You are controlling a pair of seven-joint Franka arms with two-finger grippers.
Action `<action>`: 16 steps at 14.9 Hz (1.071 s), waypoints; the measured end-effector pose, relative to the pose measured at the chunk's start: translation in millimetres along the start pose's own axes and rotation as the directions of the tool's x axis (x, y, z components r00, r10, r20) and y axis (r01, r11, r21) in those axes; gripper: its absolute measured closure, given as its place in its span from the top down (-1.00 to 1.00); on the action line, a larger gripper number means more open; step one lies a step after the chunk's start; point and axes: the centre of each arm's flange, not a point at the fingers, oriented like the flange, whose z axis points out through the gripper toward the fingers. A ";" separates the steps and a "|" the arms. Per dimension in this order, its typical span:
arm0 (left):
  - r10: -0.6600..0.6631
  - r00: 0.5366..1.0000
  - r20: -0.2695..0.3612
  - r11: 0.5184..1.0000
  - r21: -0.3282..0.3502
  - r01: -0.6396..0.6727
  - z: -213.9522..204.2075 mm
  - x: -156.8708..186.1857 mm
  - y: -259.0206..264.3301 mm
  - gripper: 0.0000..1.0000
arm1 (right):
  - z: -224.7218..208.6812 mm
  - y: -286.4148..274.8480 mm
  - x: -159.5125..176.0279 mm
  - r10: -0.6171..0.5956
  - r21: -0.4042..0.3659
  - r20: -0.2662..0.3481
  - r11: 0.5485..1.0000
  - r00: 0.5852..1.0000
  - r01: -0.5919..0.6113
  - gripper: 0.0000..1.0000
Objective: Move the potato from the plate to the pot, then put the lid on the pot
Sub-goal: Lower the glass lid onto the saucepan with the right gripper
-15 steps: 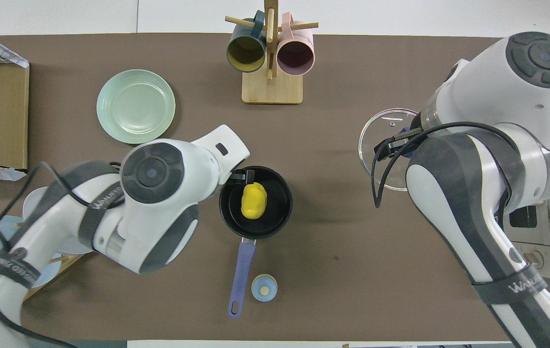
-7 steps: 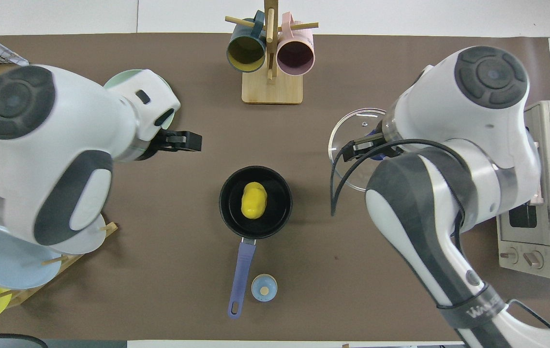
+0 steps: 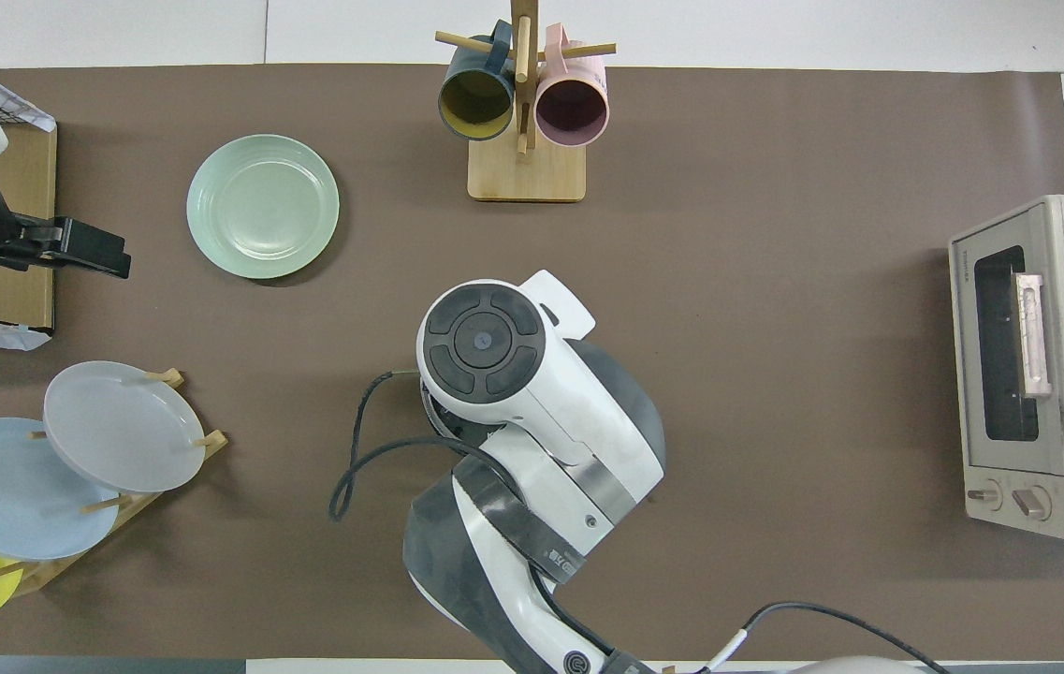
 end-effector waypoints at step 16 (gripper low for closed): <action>-0.008 1.000 0.008 1.000 0.010 0.008 4.5 -24.9 15.6 1.00 | 42.9 -6.5 -8.4 -0.003 -0.012 0.015 1.000 1.000 0.003 -0.14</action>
